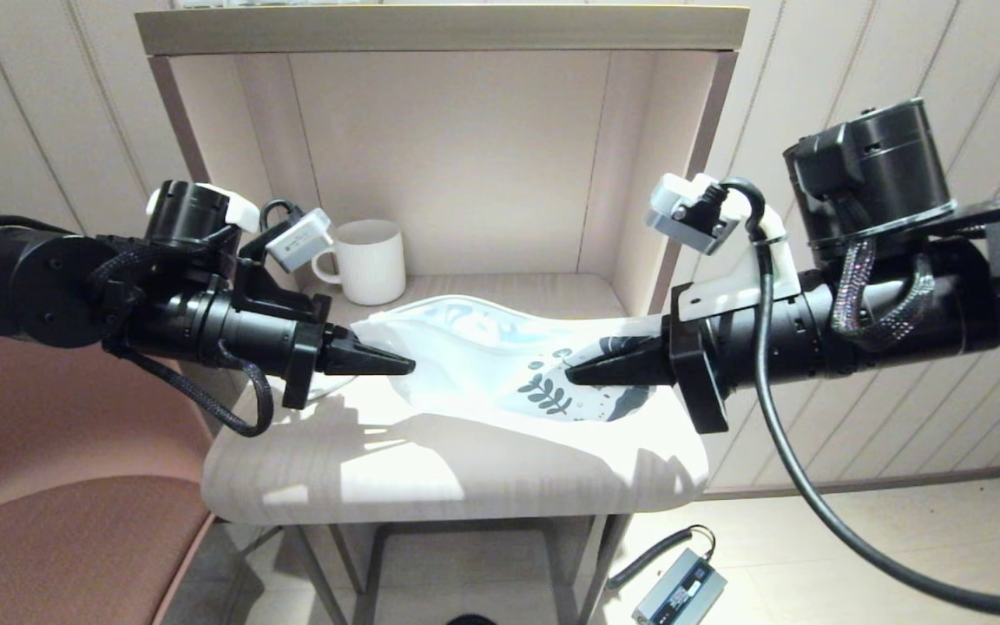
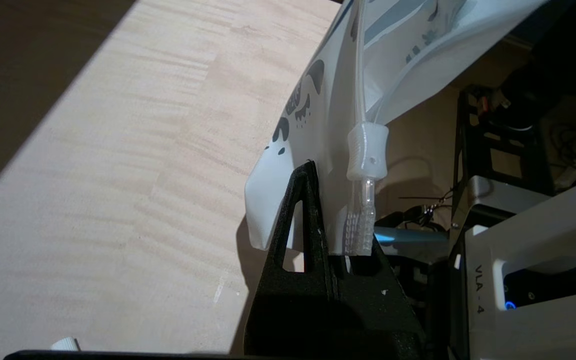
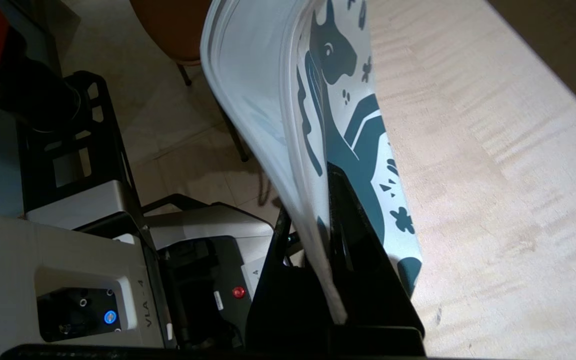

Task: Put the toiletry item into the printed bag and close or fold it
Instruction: Pick up the toothpaste

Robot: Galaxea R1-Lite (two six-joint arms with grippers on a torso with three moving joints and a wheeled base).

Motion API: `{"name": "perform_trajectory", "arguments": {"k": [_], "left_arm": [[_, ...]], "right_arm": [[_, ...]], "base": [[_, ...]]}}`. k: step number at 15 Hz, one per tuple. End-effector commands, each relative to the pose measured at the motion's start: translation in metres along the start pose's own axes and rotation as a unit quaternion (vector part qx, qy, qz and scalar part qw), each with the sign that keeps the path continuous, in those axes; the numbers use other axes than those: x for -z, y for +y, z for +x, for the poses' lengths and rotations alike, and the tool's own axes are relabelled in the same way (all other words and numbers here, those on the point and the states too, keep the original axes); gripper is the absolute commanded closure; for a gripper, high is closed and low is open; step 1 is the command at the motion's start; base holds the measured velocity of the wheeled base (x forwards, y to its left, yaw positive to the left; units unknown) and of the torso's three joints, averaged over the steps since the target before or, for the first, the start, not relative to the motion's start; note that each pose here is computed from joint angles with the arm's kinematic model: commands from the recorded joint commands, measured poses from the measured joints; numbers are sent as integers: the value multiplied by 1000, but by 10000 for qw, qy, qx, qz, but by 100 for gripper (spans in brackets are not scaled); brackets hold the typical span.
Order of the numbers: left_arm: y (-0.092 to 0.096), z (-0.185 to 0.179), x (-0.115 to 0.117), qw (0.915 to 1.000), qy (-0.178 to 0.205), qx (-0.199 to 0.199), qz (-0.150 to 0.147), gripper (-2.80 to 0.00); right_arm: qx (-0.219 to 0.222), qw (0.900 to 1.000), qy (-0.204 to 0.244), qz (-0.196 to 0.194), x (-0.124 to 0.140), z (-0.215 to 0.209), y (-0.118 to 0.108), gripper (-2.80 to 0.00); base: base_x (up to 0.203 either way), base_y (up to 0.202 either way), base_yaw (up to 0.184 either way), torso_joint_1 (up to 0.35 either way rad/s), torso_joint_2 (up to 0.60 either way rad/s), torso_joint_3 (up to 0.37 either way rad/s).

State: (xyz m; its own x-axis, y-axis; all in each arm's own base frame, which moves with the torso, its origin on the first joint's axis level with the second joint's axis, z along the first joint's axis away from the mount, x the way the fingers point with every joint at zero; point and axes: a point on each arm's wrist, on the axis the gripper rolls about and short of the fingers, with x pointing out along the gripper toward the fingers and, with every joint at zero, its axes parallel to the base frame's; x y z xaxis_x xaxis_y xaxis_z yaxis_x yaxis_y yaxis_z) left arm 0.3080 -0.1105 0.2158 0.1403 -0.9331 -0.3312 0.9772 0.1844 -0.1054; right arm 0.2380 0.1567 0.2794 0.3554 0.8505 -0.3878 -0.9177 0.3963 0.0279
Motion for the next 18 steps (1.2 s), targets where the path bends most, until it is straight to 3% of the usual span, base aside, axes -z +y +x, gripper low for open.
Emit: {"name": "perform_trajectory", "arguments": {"k": [1,11,18], "left_arm": [[-1,1,0,9999,-40,90,33,0],[-4,35,-3,9985,70,527,95,0],[-6,30,-3,9989,61,462,106,0]], "right_arm": [[-135,9999,34,-17,1,12,0,0],[-378,9992,44,-85,0,56,-8,0],[-292,9996,21,-64,1,46,-7,0]], "base": [[0,0,0,0,0,0],[0,0,0,0,0,0],[0,0,0,0,0,0]]}}
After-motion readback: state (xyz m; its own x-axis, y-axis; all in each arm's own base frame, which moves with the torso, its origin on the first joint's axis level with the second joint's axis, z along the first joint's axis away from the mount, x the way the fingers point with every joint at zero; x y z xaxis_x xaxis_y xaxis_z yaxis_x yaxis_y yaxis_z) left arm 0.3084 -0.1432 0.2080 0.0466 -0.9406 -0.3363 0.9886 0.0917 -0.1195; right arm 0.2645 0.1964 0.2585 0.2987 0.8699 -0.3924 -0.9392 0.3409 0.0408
